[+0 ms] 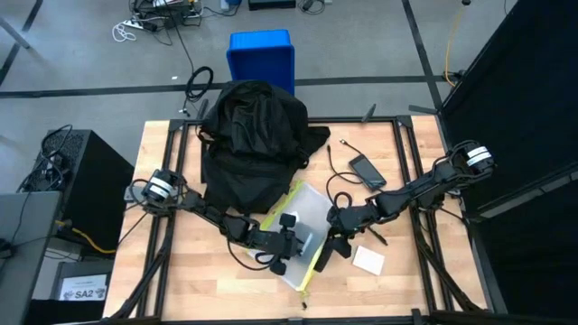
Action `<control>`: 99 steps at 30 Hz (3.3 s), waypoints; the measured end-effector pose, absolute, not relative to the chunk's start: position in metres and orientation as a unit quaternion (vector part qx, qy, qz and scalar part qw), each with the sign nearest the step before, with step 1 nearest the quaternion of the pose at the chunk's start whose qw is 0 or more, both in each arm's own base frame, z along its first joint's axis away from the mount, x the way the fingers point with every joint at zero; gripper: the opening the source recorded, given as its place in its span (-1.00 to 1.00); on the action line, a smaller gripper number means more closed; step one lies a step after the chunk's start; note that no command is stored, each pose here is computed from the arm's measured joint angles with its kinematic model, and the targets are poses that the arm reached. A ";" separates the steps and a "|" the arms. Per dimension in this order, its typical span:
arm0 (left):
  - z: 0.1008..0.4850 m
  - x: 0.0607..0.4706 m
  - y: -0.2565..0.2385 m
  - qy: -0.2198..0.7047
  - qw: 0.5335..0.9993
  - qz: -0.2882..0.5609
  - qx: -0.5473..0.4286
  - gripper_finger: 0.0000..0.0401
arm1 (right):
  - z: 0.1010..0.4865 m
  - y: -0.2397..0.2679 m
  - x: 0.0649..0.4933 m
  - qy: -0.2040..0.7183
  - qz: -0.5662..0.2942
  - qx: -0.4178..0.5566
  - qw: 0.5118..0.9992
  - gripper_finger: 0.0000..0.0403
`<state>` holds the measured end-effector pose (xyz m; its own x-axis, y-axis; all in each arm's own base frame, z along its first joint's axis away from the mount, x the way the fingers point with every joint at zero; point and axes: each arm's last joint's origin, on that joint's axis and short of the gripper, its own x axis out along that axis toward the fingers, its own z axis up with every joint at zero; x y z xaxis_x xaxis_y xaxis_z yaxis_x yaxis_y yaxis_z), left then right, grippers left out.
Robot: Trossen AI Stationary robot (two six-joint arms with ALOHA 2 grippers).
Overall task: Unpack backpack
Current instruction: Remove the calculator from the yellow zipper pouch
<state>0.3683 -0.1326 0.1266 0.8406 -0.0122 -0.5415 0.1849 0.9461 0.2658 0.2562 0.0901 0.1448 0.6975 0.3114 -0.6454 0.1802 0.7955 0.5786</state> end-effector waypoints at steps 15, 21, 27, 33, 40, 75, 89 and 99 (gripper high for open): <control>0.127 0.369 -0.130 0.276 0.948 -0.040 0.153 -0.57 | 0.144 0.087 0.257 0.391 0.032 0.319 0.862 0.02; 0.127 0.369 -0.130 0.277 0.948 -0.039 0.153 -0.57 | 0.138 0.076 0.254 0.418 -0.007 0.314 0.852 0.05; 0.126 0.369 -0.130 0.281 0.947 -0.040 0.154 -0.57 | 0.135 0.071 0.251 0.446 -0.021 0.321 0.835 0.11; 0.126 0.369 -0.128 0.283 0.946 -0.033 0.156 -0.57 | 0.135 0.070 0.252 0.446 -0.016 0.335 0.830 0.19; 0.126 0.370 -0.124 0.285 0.948 -0.019 0.139 -0.57 | 0.126 0.074 0.259 0.446 0.014 0.349 0.824 0.22; 0.171 0.345 -0.124 0.284 0.944 0.045 0.160 -0.57 | 0.153 0.080 0.279 0.369 0.197 0.402 0.815 -0.05; 0.168 0.322 -0.124 0.229 0.967 -0.004 0.112 -0.57 | 0.195 0.125 0.237 0.301 0.135 0.300 0.895 -0.22; 0.165 0.321 -0.126 0.243 0.966 -0.044 0.080 -0.57 | 0.162 0.193 0.235 0.282 0.108 0.023 0.953 -0.36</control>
<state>0.3209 -0.1261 0.1650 0.8783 -0.0466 -0.4758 0.1243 0.9832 0.1333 0.2346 0.1932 0.1616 0.8177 0.2184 -0.5326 -0.1921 0.9757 0.1051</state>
